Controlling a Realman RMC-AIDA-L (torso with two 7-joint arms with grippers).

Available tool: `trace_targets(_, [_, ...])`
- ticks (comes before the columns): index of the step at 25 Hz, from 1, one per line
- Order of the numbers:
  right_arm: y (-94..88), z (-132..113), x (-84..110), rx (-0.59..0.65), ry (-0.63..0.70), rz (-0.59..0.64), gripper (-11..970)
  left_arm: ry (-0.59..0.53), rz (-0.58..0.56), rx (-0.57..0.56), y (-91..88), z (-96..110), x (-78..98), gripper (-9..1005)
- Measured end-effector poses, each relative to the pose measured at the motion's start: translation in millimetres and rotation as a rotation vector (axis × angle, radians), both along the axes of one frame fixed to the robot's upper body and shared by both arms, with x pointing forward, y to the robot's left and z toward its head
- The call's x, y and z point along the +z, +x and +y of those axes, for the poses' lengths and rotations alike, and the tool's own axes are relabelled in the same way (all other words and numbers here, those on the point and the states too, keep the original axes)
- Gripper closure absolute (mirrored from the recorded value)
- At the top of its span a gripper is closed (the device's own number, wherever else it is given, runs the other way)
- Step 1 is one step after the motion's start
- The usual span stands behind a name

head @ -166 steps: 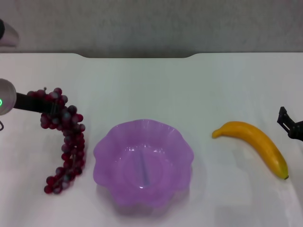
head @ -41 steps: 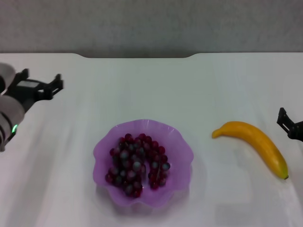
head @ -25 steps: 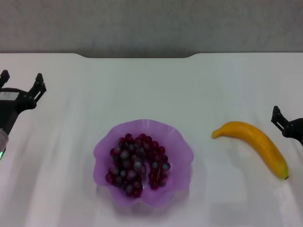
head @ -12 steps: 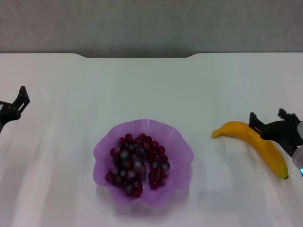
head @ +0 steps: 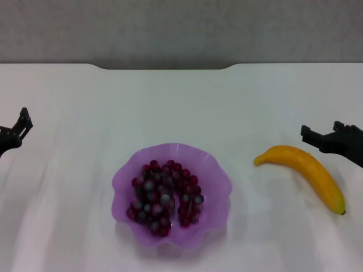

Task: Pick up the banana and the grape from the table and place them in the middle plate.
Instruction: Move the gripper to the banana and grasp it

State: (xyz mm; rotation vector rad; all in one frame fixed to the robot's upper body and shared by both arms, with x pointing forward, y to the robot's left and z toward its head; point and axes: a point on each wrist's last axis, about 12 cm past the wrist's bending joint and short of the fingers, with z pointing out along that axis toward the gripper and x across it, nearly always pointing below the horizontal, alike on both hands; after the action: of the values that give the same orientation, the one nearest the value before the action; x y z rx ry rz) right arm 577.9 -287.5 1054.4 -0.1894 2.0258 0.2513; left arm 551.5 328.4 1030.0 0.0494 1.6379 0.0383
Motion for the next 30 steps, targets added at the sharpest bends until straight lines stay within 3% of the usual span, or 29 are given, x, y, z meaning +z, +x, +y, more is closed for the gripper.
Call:
trace_targets(7, [11.0,0,38.2,-0.040,-0.128,0.123,67,-0.005,-0.002,-0.003,-0.1,-3,-0.6,113])
trace_targets(10, [15.4,-7,44.0,-0.011,-0.173,0.180,67,-0.007,0.000,-0.007,1.6,-5,-0.2,114])
trace_targets(17, [22.7,-20,52.0,0.081,-0.075,0.246,68,-0.011,-0.006,-0.020,5.4,-9,2.0,114])
trace_targets(24, [26.2,-18,54.0,0.198,-0.044,0.364,68,-0.013,-0.009,-0.025,6.1,-11,2.7,114])
trace_targets(30, [32.8,-21,60.7,0.250,-0.118,0.459,67,-0.013,-0.016,-0.029,6.7,-12,3.8,114])
